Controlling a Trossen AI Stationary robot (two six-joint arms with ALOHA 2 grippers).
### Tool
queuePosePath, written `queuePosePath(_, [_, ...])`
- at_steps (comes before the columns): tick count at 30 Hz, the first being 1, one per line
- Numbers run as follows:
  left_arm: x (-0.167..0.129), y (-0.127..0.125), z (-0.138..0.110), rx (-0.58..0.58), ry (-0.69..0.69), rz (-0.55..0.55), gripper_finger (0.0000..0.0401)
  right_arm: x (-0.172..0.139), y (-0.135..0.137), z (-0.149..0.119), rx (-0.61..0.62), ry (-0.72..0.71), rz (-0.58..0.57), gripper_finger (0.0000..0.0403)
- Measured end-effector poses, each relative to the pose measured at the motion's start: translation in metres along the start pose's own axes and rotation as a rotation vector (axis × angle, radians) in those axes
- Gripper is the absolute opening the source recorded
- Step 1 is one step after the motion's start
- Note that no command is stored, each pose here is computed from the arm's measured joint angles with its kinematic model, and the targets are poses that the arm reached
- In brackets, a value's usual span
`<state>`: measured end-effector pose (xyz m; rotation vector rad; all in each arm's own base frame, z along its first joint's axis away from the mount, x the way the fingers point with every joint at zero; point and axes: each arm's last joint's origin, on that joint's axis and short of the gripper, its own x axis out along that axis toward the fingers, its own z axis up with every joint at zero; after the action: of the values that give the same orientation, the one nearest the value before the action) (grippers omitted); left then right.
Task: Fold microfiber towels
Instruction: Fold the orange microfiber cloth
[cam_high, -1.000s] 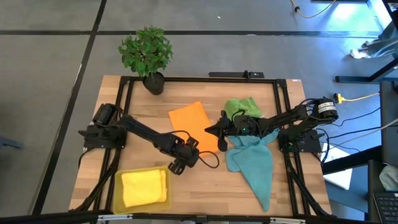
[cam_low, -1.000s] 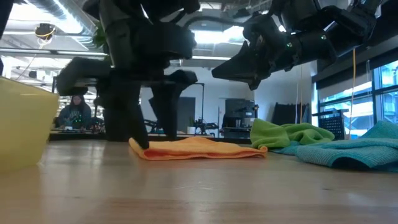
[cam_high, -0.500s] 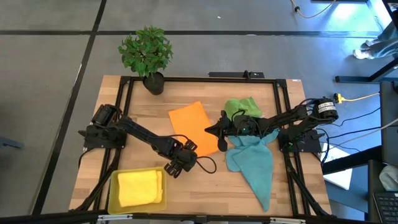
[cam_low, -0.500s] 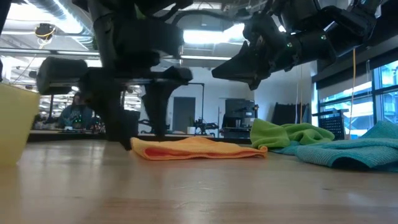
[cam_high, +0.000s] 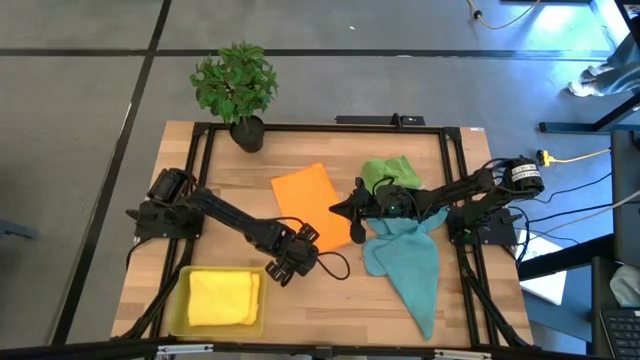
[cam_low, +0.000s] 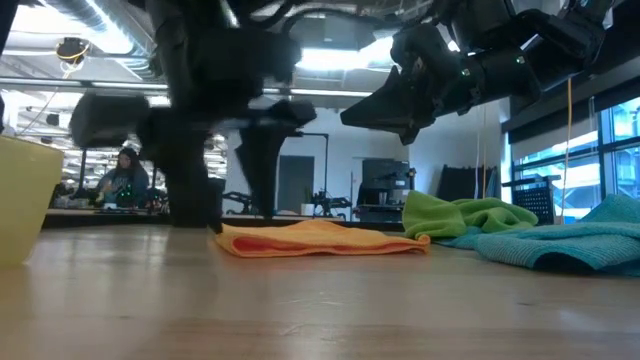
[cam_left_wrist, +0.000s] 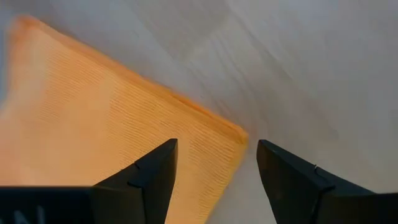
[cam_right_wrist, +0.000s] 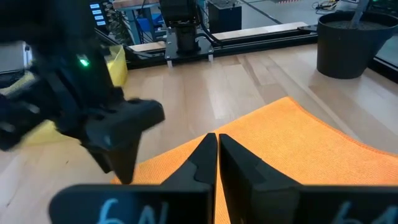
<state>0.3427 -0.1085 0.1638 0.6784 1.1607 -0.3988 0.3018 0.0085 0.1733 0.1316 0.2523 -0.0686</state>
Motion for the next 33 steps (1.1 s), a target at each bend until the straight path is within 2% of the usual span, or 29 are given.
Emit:
queuePosePath(4, [-0.015, 0.007, 0.013, -0.021, -0.039, 0.016, 0.0212, 0.0, 0.0, 0.0, 0.0, 0.0, 0.0, 0.0019])
queuePosePath(9, [-0.017, 0.01, 0.016, -0.074, -0.047, 0.056, 0.0212, 0.0, 0.0, 0.0, 0.0, 0.0, 0.0, 0.0019])
queuePosePath(16, [-0.015, 0.009, 0.013, -0.251, -0.024, 0.067, 0.0212, 0.0, 0.0, 0.0, 0.0, 0.0, 0.0, 0.0019])
queuePosePath(22, [-0.001, 0.002, 0.014, -0.244, 0.003, 0.048, 0.0212, 0.0, 0.0, 0.0, 0.002, -0.001, 0.0, 0.0019])
queuePosePath(26, [0.011, -0.002, 0.011, -0.289, 0.056, 0.034, 0.0212, 0.0, 0.0, 0.0, 0.003, -0.003, 0.0, 0.0019])
queuePosePath(33, [0.013, -0.004, 0.007, -0.325, 0.099, 0.025, 0.0212, 0.0, 0.0, 0.001, 0.004, -0.008, 0.001, 0.0019])
